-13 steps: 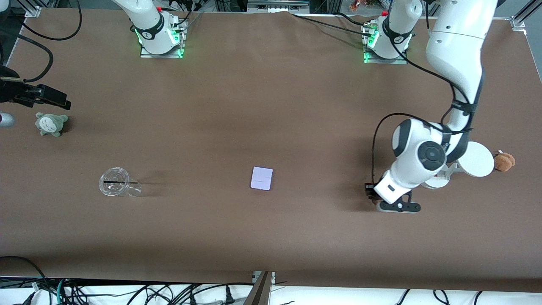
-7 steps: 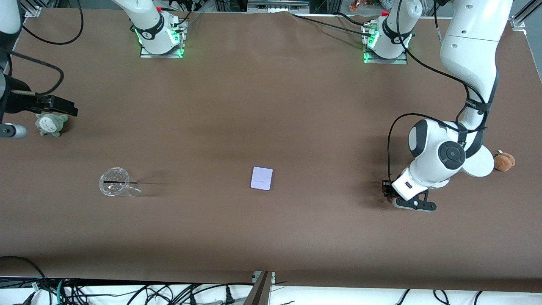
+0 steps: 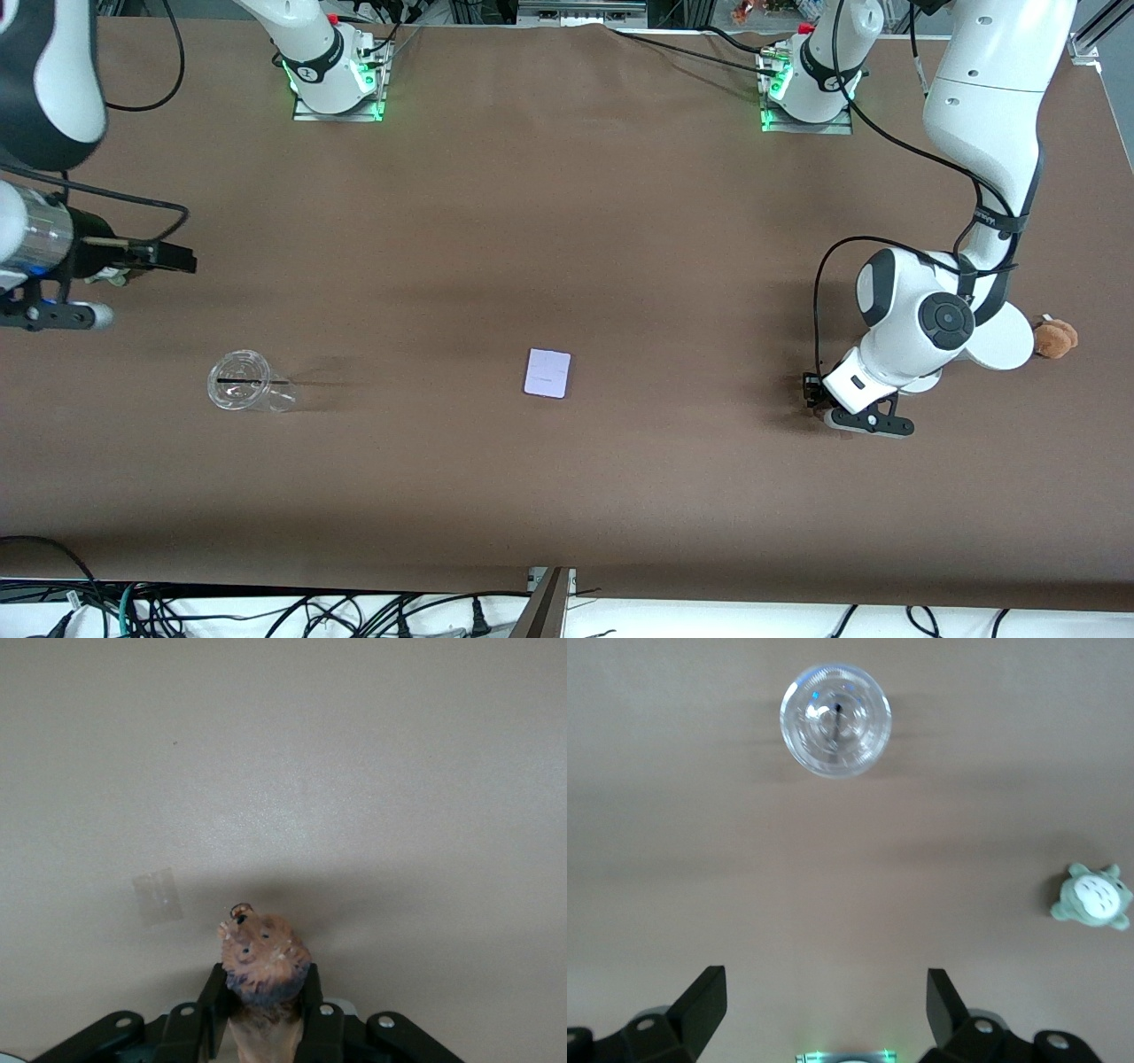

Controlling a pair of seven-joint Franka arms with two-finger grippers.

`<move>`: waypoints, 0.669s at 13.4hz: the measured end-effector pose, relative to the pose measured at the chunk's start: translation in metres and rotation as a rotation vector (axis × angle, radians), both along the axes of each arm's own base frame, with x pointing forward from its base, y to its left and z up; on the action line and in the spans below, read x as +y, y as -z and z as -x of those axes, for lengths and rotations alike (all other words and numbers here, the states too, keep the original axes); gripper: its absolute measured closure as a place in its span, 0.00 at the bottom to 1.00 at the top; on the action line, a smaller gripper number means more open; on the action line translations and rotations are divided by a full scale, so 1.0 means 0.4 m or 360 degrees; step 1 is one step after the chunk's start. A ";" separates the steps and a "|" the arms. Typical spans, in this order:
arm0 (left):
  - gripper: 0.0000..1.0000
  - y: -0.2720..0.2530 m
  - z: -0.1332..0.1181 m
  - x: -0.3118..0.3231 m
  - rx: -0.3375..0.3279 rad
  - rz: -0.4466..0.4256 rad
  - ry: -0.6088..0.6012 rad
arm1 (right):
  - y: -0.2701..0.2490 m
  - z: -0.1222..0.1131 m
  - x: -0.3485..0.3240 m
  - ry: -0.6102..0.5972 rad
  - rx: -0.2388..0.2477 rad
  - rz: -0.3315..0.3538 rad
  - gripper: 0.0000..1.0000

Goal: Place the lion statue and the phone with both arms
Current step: 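Lower the lion with the left gripper while the right gripper reaches the phone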

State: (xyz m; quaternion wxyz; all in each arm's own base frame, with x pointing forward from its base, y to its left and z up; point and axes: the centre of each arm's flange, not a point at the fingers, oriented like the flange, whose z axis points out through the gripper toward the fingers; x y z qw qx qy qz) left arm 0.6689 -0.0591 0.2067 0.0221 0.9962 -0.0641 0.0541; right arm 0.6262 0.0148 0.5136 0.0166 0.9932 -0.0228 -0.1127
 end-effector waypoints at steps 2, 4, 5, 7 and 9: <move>0.64 0.002 0.002 -0.001 0.0009 0.0051 -0.0054 | 0.061 -0.034 0.071 0.0051 -0.0031 0.0004 0.00; 0.64 0.006 0.006 -0.010 0.0024 0.0098 -0.0092 | 0.130 -0.067 0.175 0.0111 -0.0084 0.0008 0.00; 0.64 0.007 0.008 -0.015 0.0034 0.0113 -0.0101 | 0.169 -0.080 0.240 0.0146 -0.0116 0.0021 0.00; 0.64 0.009 0.010 -0.019 0.0045 0.0152 -0.0139 | 0.246 -0.092 0.371 0.0200 -0.0170 0.0043 0.00; 0.64 0.010 0.011 -0.019 0.0051 0.0168 -0.0153 | 0.312 -0.088 0.490 0.0256 -0.0217 0.0060 0.00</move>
